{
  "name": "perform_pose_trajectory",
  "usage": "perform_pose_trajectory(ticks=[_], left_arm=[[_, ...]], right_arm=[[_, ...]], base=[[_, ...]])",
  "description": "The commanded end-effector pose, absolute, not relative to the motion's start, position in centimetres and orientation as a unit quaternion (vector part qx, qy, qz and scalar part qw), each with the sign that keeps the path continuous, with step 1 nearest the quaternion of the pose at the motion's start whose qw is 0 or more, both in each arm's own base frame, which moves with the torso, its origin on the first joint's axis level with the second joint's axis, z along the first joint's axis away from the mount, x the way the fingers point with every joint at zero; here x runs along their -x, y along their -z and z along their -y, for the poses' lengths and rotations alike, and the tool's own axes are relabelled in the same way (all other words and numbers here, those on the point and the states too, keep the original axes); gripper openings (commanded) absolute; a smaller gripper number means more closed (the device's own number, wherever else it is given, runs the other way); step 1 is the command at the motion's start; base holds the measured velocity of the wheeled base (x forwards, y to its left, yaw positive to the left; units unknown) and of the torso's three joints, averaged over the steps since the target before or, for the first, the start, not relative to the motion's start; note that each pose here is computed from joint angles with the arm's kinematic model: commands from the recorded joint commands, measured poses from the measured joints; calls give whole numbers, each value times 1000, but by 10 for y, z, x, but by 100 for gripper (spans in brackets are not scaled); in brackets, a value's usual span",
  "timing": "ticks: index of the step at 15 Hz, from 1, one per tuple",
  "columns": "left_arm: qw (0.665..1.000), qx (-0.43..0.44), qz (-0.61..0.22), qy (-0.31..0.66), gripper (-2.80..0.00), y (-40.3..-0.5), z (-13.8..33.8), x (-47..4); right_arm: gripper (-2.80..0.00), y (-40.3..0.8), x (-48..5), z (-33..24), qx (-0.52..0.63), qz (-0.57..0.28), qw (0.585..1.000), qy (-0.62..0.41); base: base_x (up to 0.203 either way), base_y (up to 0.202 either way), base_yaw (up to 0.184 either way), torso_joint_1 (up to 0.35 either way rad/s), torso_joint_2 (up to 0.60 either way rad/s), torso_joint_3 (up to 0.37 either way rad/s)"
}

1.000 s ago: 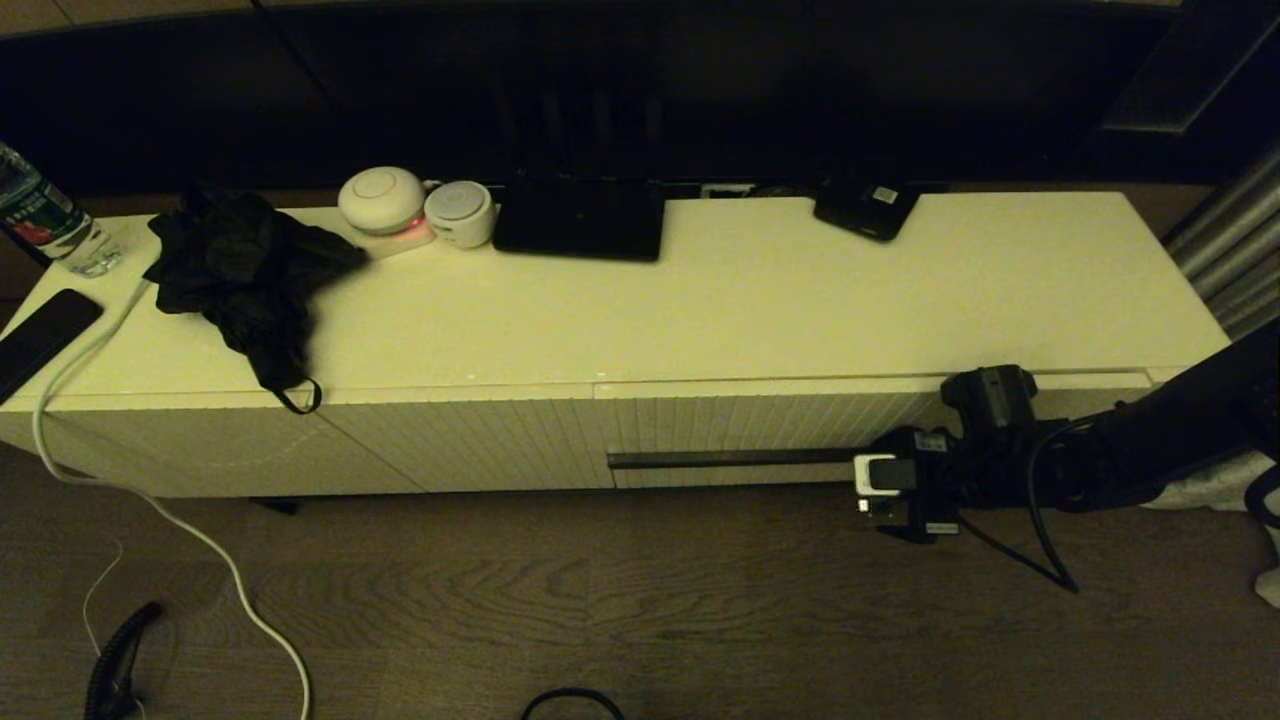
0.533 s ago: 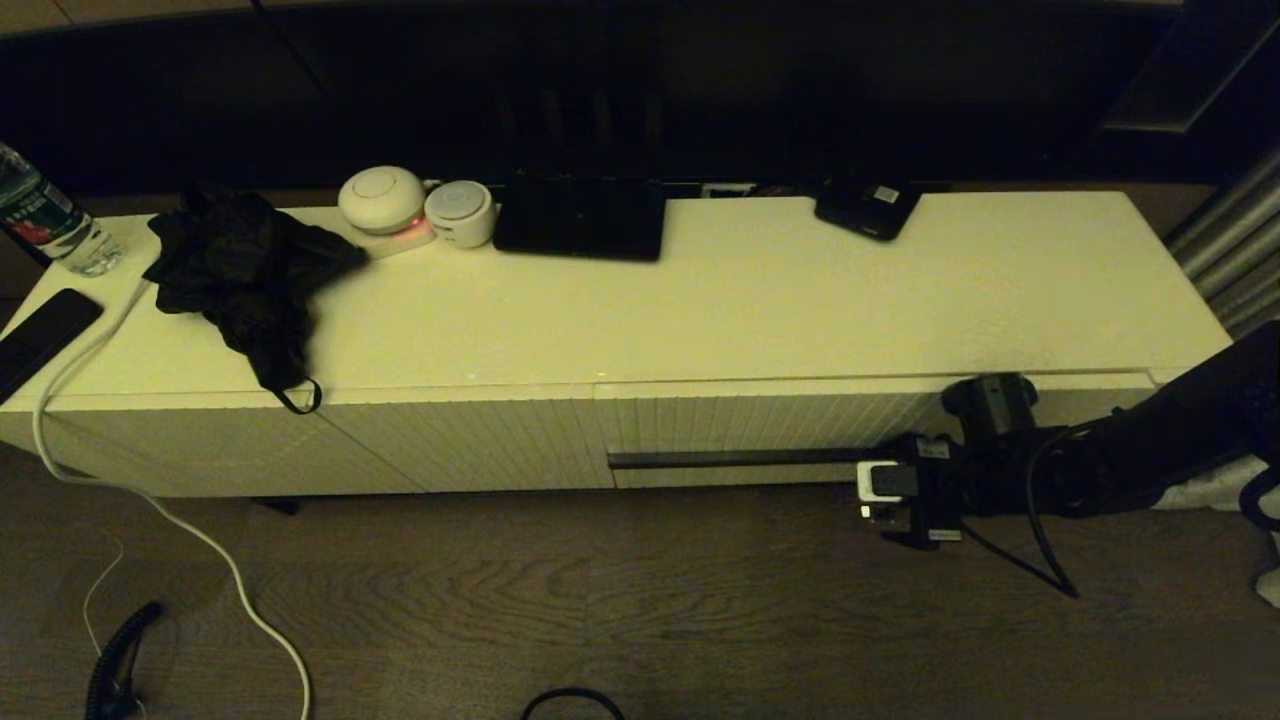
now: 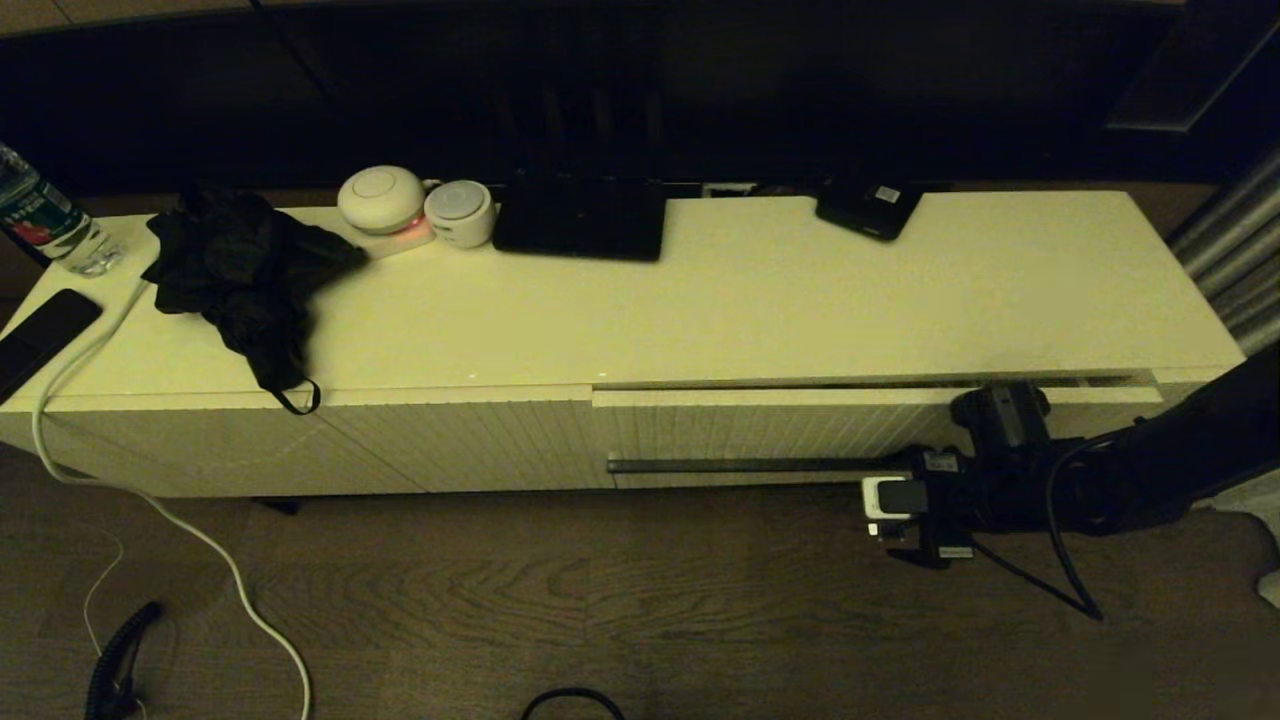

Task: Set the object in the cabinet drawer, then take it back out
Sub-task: Open the drawer

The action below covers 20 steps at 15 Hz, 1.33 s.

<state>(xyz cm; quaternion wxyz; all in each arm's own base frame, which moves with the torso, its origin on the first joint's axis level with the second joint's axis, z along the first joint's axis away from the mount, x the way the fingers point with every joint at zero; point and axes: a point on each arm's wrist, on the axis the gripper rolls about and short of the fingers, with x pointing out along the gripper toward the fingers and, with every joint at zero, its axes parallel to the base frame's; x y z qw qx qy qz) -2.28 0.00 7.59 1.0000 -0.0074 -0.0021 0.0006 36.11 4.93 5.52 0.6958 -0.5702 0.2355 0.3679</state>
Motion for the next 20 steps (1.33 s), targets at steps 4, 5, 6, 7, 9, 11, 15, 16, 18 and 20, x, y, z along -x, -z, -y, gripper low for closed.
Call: perform_pose_trajectory(ticks=[4, 5, 6, 7, 9, 11, 15, 16, 18, 20], left_arm=[[1000, 8, 2, -1, -280, -75, 0, 23], [1000, 8, 3, -1, -280, -76, 0, 23], [1000, 8, 3, -1, -280, -76, 0, 23], [1000, 8, 2, -1, -280, -75, 0, 23], [1000, 8, 3, -1, -280, -76, 0, 23], [1000, 8, 3, -1, -280, -76, 0, 23], [1000, 8, 3, -1, -280, -76, 0, 23], [1000, 8, 2, -1, -280, -75, 0, 23], [1000, 8, 2, -1, -280, -76, 0, 23], [1000, 8, 2, -1, -280, -75, 0, 23]], right_arm=[[0, -48, -329, -49, 561, -259, 678, -397], [0, -50, -322, -48, 560, -260, 677, -401], [0, -54, -316, -48, 560, -257, 677, -402], [0, -61, -311, -48, 562, -252, 678, -401], [0, -81, -296, -49, 566, -241, 680, -400], [0, -101, -278, -48, 567, -230, 682, -400], [0, -156, -230, -41, 575, -202, 697, -379], [0, -170, -215, -39, 574, -203, 697, -379], [-280, -192, -183, -34, 572, -210, 695, -383], [-280, -209, -162, -30, 569, -214, 696, -383]], base=[[0, 0, 0, 0, 0, 0], [0, 0, 0, 0, 0, 0], [0, 0, 0, 0, 0, 0], [0, 0, 0, 0, 0, 0], [0, 0, 0, 0, 0, 0], [0, 0, 0, 0, 0, 0], [0, 0, 0, 0, 0, 0], [0, 0, 0, 0, 0, 0], [0, 0, 0, 0, 0, 0], [0, 0, 0, 0, 0, 0]])
